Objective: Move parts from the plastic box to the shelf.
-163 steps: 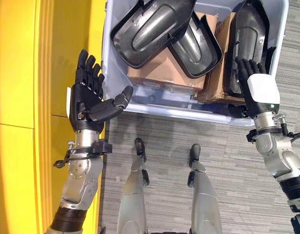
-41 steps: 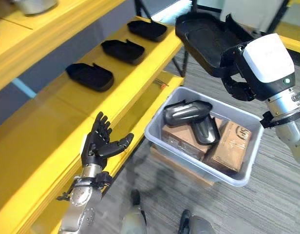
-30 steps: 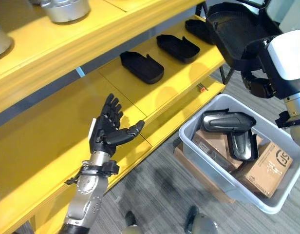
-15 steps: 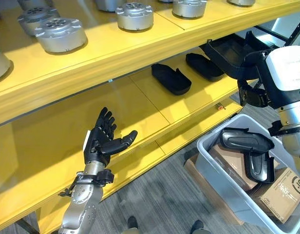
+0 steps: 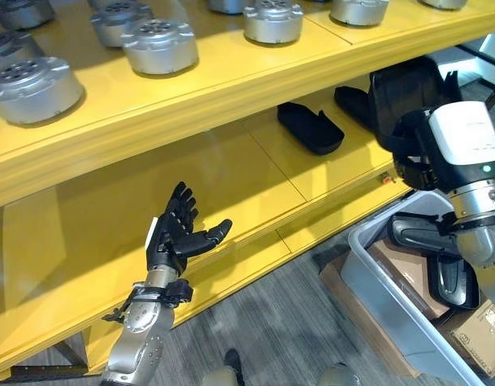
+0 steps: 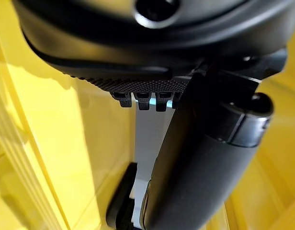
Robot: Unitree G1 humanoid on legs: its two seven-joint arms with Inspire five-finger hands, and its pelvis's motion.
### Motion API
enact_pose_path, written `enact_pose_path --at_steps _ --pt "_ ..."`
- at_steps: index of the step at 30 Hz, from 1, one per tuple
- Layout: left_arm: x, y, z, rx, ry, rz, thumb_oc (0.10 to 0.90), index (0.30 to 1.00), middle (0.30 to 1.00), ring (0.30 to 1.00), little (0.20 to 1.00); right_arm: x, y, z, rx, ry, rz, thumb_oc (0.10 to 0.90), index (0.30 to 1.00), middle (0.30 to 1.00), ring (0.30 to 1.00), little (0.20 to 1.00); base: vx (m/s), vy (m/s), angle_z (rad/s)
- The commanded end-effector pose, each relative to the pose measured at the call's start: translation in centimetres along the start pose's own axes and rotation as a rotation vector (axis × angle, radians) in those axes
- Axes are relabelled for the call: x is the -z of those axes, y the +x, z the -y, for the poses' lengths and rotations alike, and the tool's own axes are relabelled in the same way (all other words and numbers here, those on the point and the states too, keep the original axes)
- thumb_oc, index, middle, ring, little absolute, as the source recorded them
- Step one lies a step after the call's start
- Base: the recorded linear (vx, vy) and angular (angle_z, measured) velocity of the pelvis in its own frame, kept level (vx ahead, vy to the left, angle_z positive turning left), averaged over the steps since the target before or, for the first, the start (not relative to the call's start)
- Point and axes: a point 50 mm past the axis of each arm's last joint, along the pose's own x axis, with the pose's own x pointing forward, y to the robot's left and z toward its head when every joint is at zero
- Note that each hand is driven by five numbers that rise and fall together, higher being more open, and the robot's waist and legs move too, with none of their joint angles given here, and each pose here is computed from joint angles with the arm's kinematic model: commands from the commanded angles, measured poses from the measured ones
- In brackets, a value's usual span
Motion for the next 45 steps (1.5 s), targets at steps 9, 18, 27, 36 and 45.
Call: enact_pose_path --at_steps 9,18,27,36,45 --pt "-5.0 1.2 2.0 0.101 -0.031 0.276 0.9 1.0 1.0 1.0 1.0 -0.8 3.8 7.8 0.374 -0.04 0.097 0.4 0.3 0.3 0.3 0.3 0.05 -0.267 0.88" --pt "-3.4 0.0 0.8 0.031 -0.04 0.206 0.9 1.0 1.0 1.0 1.0 -2.2 4.8 8.6 0.403 -0.018 0.179 0.4 0.3 0.3 0.3 0.3 0.02 -0.279 0.1" --pt "-3.1 -0.1 1.0 0.029 -0.057 0.193 0.9 1.0 1.0 1.0 1.0 -3.4 5.8 9.6 0.438 -0.041 0.249 0.4 0.3 0.3 0.3 0.3 -0.03 -0.144 0.02" --pt "-3.1 -0.4 0.7 0.04 -0.035 0.181 0.9 1.0 1.0 1.0 1.0 -4.6 6.4 8.1 0.388 0.052 0.256 0.4 0.3 0.3 0.3 0.3 0.03 0.021 0.29" --pt "-3.5 -0.3 0.9 0.079 -0.031 0.181 0.9 1.0 1.0 1.0 1.0 -4.7 8.3 6.5 0.308 0.119 0.213 0.4 0.3 0.3 0.3 0.3 0.0 0.046 0.18"
